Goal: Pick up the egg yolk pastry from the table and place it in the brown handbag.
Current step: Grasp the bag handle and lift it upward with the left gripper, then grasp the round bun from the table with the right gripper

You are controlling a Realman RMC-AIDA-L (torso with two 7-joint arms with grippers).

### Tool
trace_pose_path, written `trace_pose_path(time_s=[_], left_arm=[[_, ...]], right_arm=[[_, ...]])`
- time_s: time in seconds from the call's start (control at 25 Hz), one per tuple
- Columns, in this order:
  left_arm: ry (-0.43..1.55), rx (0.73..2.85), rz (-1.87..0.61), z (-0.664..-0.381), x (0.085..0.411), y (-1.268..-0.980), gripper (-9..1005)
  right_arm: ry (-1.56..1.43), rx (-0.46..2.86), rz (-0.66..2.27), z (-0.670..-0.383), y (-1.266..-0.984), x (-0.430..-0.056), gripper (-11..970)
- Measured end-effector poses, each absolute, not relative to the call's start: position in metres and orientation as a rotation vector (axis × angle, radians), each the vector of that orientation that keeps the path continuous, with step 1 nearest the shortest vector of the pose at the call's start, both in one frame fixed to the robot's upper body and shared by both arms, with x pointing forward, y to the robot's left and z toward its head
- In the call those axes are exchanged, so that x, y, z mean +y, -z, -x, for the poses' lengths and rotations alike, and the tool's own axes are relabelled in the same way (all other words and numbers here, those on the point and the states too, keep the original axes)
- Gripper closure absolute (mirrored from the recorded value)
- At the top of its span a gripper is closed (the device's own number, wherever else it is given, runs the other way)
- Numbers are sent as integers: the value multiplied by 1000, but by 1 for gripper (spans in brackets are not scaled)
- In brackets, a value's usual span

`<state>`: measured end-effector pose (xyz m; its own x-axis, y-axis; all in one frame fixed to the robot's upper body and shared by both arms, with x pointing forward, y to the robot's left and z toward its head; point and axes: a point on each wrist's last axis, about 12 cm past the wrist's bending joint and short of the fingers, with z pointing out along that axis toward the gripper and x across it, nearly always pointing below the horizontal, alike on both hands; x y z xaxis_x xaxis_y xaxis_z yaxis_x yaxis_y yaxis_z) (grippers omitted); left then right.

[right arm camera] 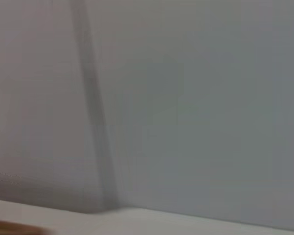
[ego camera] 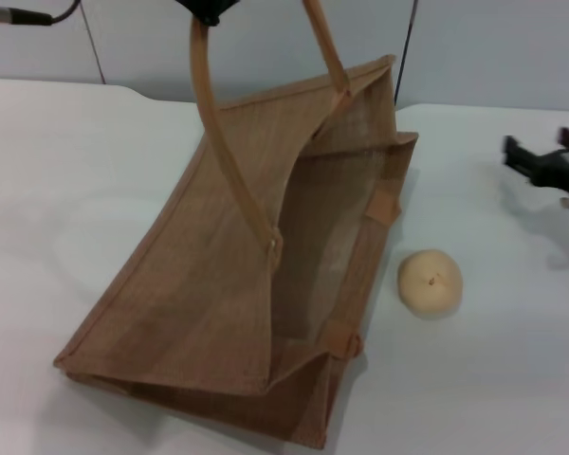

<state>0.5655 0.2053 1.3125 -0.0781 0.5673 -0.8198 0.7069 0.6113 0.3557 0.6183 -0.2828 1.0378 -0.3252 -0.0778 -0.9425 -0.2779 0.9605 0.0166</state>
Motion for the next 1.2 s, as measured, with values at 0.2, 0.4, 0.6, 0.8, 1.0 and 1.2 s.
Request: trace_pose_path(time_s=[0.2,0.4,0.6,0.8,1.0,1.2], left_arm=[[123,1774,-1043,-563,211,-1316,874],[118,1785,-1040,-563,213,-1316,874],[115,1791,-1039,-563,214,-1315,874],[98,1800,-1039,-564,216,-1313,874],[99,1798,-1046,-564,215,-1313,873],[100,1797,-1052,-564,214,-1313,873]], right_arm=[[-425,1888,416,-612,-1048,-272,83],[-512,1936,523,-601,-1060,-289,82],[-633,1973,644,-586,-1077,-299,83],[-773,1935,699,-573,-1093,-303,79],[-798,1993,779,-567,-1086,-293,78],[-755,2095,838,-572,-1075,-276,79]])
